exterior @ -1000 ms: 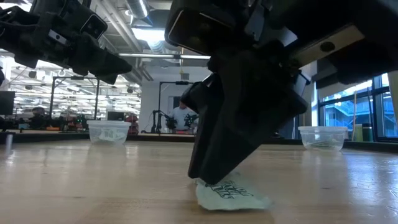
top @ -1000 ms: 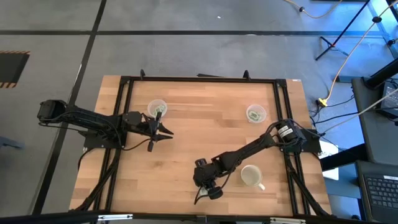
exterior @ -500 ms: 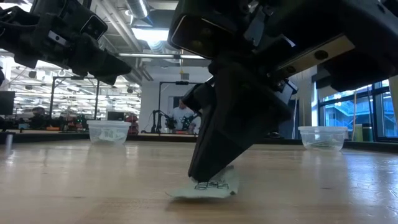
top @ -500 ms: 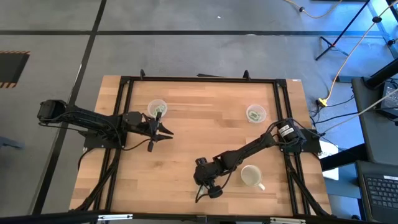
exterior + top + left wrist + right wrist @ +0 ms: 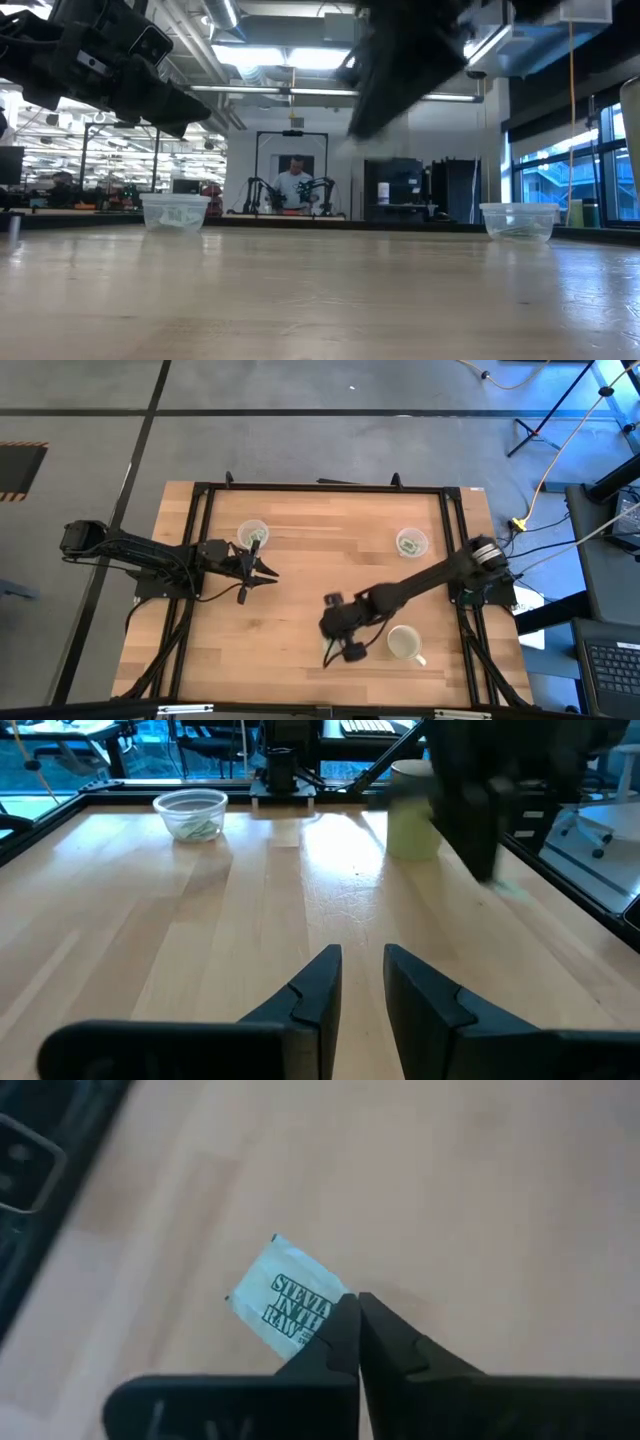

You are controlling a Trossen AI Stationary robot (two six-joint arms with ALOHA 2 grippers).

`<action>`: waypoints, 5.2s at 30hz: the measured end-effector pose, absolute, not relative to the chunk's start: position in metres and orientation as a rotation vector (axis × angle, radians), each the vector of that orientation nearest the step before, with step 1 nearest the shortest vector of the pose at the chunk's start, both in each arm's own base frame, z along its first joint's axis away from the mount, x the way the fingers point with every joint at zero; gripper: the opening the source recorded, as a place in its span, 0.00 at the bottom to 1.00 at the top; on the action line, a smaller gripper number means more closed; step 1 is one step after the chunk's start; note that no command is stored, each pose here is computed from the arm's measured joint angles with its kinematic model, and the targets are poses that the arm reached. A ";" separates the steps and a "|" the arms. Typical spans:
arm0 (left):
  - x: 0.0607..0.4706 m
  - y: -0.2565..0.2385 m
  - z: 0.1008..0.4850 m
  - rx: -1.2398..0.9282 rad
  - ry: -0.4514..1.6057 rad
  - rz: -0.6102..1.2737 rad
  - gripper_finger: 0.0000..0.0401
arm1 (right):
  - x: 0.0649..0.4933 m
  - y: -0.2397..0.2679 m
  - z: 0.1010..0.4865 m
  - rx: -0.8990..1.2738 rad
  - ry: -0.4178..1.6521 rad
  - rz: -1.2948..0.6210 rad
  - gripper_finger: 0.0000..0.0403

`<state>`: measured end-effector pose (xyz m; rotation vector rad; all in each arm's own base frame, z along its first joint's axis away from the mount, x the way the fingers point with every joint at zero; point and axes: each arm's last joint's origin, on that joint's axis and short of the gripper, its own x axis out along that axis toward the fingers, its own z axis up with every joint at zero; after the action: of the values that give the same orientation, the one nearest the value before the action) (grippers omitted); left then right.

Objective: Pick and place Stevia / Truvia into bins
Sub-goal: Put the stevia packet into the right transparent container, then return to Home Position

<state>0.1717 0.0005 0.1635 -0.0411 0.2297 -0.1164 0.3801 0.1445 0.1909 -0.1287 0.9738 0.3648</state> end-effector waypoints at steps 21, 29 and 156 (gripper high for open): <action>0.172 0.001 0.164 -0.041 0.227 -0.116 0.18 | 0.203 -0.014 0.298 0.129 0.961 -0.529 0.00; 0.172 0.001 0.164 -0.027 0.226 -0.117 0.18 | 0.153 -0.046 0.244 0.271 0.882 -0.824 0.00; 0.090 0.045 0.165 -0.219 -0.049 0.580 0.18 | 0.084 -0.037 0.172 0.202 0.047 -0.585 0.32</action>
<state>0.0900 0.0454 0.1651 -0.2188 -0.0488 0.5796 0.0840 -0.0367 0.1719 0.2015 0.0474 -0.5854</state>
